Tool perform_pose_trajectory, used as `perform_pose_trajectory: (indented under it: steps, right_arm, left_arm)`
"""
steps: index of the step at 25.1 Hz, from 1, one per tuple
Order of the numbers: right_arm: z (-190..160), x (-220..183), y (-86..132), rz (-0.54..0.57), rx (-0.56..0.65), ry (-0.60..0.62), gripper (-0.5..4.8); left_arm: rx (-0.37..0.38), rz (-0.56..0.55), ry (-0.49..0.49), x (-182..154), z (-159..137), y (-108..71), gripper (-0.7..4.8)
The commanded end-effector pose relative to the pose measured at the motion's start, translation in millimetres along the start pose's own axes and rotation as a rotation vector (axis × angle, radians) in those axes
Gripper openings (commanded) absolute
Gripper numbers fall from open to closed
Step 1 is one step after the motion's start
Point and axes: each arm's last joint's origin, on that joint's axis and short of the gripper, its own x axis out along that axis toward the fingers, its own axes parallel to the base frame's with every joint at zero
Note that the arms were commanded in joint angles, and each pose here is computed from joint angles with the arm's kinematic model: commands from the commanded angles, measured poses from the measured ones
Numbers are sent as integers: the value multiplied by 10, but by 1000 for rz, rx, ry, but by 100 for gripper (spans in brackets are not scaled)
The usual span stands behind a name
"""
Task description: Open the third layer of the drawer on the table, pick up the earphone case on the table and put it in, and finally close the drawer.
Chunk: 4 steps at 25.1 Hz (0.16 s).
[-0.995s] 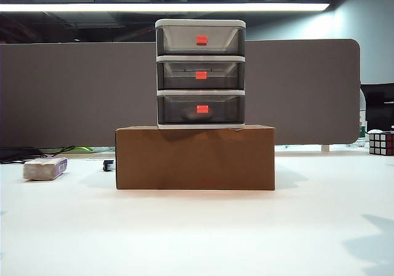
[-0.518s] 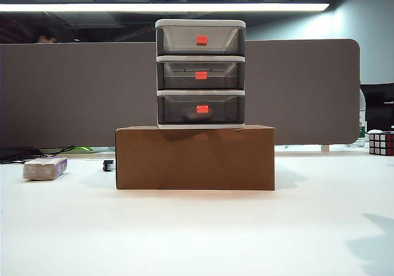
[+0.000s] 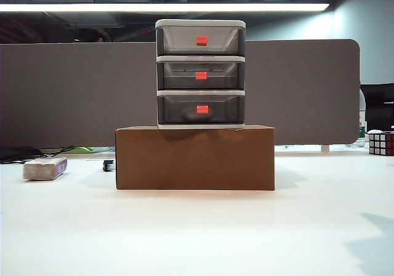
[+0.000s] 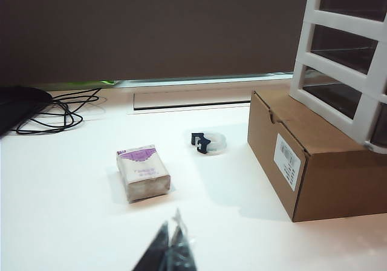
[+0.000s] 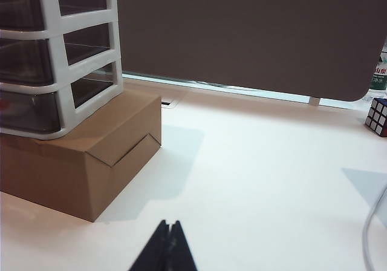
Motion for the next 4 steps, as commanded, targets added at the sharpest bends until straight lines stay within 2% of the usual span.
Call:
perform_pose_trajectory:
  steps: [1,4]
  right_arm:
    - [-5,2,-1,-4,-1,-12,-6]
    - [-5,2,-1,-4,-1,-12,-6]
  left_arm:
    - [3,-3,-13,-3,28,0,-5]
    - [2,-3,-13,-3,28,0,-5]
